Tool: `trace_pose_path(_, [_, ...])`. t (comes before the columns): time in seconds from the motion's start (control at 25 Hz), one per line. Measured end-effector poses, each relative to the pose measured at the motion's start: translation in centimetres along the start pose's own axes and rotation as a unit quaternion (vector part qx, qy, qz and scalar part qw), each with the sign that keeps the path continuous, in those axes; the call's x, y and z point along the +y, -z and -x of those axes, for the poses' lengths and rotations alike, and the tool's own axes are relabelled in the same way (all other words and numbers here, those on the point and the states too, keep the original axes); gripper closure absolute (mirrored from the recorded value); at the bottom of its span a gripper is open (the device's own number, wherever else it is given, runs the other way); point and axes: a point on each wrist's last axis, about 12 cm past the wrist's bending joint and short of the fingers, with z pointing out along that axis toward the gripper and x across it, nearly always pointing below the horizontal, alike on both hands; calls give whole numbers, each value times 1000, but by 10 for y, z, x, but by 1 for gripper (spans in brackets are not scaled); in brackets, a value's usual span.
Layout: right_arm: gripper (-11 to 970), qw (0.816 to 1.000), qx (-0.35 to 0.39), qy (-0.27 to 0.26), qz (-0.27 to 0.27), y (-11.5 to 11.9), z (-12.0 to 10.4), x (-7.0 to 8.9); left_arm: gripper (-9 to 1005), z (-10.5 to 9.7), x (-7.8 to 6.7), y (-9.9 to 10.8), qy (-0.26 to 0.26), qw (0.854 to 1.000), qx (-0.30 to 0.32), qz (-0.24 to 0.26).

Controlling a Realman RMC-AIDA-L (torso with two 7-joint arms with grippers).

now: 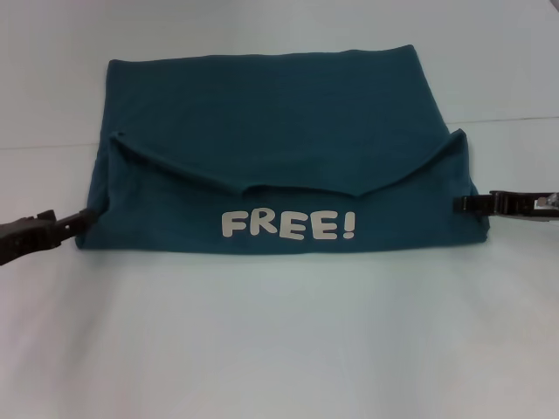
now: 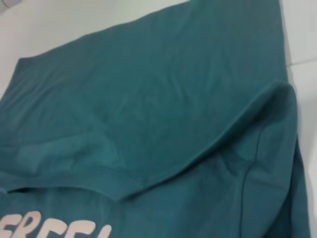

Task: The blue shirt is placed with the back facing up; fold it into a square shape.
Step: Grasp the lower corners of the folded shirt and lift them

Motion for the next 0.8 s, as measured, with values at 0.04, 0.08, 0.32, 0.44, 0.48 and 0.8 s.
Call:
trace_pose_path(0.04, [377,1000,-3,-4,5,2,0,-1,167,0,0,-2,-3,1000,4,3])
trace_pose_path(0.08, [377,1000,-3,-4,5,2,0,-1,167,-1,-1,-4,-6,1000,7,6])
trace_pose_path(0.32, [377,1000,-10,-9,7,7,2,-4,168,-6,-4,-19,-20,999,24,20])
trace_pose_path(0.44, [377,1000,-9,-10,9,7,1,-3,168,-7,-8,-26,-34,998,34,28])
trace_pose_path(0.48, [377,1000,-9,-10,9,7,1,-3,168,-7,-9,-28,-38,998,36,30])
trace_pose_path(0.8, [377,1000,-8,-11,12,5,0,-1,168,-5,-16,-41,-66,996,46,45])
